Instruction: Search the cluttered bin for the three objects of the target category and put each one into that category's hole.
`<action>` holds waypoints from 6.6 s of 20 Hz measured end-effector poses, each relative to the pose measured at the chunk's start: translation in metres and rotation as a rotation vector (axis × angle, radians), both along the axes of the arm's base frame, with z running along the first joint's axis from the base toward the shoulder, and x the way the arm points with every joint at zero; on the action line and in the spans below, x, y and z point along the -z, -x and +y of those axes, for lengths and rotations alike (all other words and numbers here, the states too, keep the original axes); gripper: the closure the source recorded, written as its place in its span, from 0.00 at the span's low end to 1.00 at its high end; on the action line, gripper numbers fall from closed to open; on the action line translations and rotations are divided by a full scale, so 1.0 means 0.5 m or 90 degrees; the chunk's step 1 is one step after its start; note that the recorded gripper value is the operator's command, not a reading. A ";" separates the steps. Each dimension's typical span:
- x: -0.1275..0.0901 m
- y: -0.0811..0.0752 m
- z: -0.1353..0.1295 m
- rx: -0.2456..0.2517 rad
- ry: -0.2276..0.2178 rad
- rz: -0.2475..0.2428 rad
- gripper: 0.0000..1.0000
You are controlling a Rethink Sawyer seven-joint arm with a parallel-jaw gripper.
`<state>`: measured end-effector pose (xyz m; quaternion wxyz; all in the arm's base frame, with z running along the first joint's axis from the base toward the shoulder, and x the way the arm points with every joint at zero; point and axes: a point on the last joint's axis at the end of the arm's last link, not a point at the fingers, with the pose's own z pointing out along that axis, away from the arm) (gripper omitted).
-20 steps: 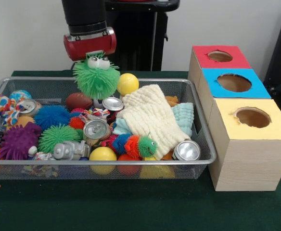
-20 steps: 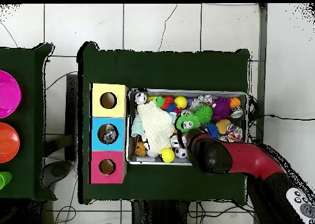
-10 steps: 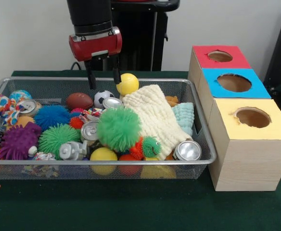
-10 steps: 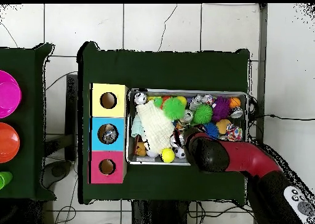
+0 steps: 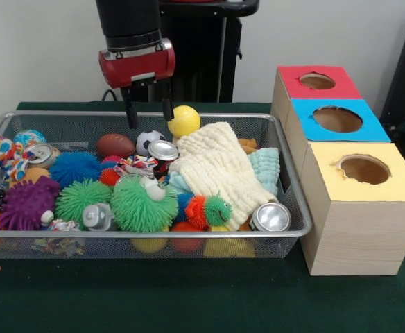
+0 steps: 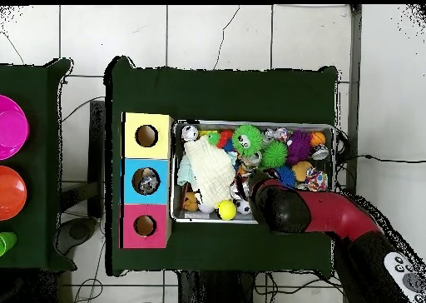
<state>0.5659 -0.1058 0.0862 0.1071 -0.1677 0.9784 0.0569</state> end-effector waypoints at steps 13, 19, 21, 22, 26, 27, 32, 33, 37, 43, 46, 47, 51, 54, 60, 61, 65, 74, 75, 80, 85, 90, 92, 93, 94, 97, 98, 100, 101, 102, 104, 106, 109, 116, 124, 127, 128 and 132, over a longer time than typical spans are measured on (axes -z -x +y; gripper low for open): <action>0.015 -0.014 -0.061 0.030 0.055 0.007 0.00; 0.013 -0.033 -0.144 0.060 0.096 -0.006 0.00; 0.013 -0.036 -0.165 0.064 0.108 -0.009 0.00; 0.014 -0.037 -0.171 0.065 0.112 -0.010 0.00; 0.014 -0.048 -0.212 0.069 0.134 -0.020 0.00; 0.014 -0.050 -0.220 0.069 0.138 -0.022 0.00; 0.012 -0.059 -0.253 0.073 0.151 -0.032 0.00; 0.012 -0.063 -0.262 0.073 0.156 -0.035 0.00; 0.020 -0.075 -0.285 0.071 0.167 -0.043 0.00; 0.042 -0.087 -0.327 0.063 0.197 -0.048 0.00; 0.048 -0.092 -0.345 0.063 0.206 -0.050 0.00; 0.050 -0.095 -0.356 0.064 0.210 -0.053 0.00; 0.060 -0.098 -0.376 0.070 0.214 -0.055 0.00; 0.071 -0.102 -0.397 0.073 0.221 -0.056 0.00; 0.092 -0.101 -0.419 0.080 0.225 -0.042 0.00; 0.099 -0.100 -0.423 0.082 0.224 -0.036 0.00; 0.123 -0.090 -0.433 0.089 0.217 -0.012 0.00; 0.167 -0.066 -0.423 0.088 0.198 0.037 0.00; 0.172 -0.063 -0.421 0.088 0.196 0.042 0.00; 0.171 -0.063 -0.421 0.088 0.196 0.043 0.00; 0.170 -0.062 -0.422 0.088 0.196 0.052 0.00; 0.169 -0.065 -0.421 0.086 0.199 0.064 0.00; 0.169 -0.068 -0.420 0.084 0.203 0.075 0.00; 0.169 -0.070 -0.420 0.083 0.206 0.079 0.00; 0.169 -0.072 -0.419 0.082 0.207 0.084 0.00; 0.169 -0.075 -0.418 0.081 0.210 0.092 0.00; 0.169 -0.075 -0.419 0.081 0.211 0.094 0.00; 0.169 -0.076 -0.419 0.081 0.211 0.096 0.00; 0.169 -0.076 -0.419 0.081 0.211 0.096 0.00; 0.169 -0.076 -0.419 0.081 0.211 0.096 0.00; 0.169 -0.075 -0.419 0.081 0.211 0.096 0.00; 0.169 -0.075 -0.419 0.081 0.211 0.097 0.00; 0.169 -0.075 -0.419 0.080 0.213 0.097 0.00; 0.171 -0.081 -0.417 0.078 0.217 0.112 0.00; 0.174 -0.103 -0.412 0.073 0.233 0.169 0.00; 0.175 -0.111 -0.410 0.072 0.240 0.189 0.00; 0.176 -0.113 -0.410 0.072 0.242 0.196 0.00; 0.178 -0.120 -0.407 0.070 0.252 0.215 0.00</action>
